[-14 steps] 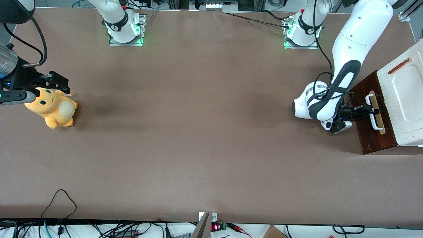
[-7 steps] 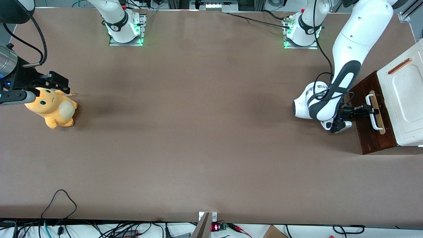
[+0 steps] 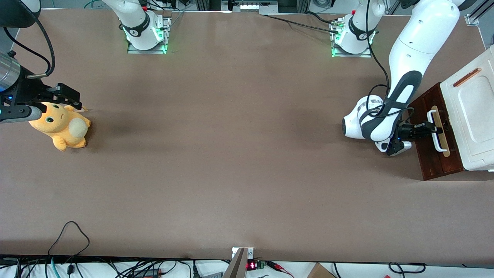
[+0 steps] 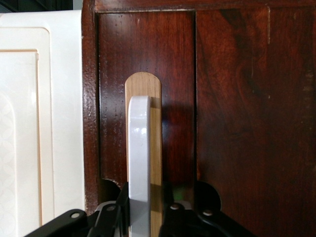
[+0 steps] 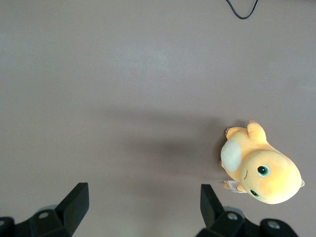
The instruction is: Open lower drawer with left arm only
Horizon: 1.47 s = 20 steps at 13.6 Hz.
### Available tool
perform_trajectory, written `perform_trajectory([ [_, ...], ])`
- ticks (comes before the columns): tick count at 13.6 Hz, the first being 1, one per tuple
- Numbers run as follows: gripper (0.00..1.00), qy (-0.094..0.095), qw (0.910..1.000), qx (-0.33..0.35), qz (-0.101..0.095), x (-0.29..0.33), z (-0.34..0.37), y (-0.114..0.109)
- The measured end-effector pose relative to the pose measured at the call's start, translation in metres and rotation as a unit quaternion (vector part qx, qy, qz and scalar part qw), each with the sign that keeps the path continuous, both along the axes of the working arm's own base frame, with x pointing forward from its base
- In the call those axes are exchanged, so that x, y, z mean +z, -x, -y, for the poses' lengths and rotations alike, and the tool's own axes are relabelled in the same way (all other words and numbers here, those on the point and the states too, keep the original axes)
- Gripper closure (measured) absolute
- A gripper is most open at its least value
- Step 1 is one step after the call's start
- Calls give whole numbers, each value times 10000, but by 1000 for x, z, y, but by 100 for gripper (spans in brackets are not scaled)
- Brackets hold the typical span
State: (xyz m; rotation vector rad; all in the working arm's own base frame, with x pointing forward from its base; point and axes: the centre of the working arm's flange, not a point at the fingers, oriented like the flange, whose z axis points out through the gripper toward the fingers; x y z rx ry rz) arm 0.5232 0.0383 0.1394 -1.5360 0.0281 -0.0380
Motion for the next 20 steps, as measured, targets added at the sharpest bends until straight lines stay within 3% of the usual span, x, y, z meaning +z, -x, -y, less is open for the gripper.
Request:
perform_trajectory([
  [7,76,-25,10000,6,17,1,0,0],
  [8,82,-61,10000,16,22,2,0,0],
  [20,82,3,9999,-108,73,4,34,2],
])
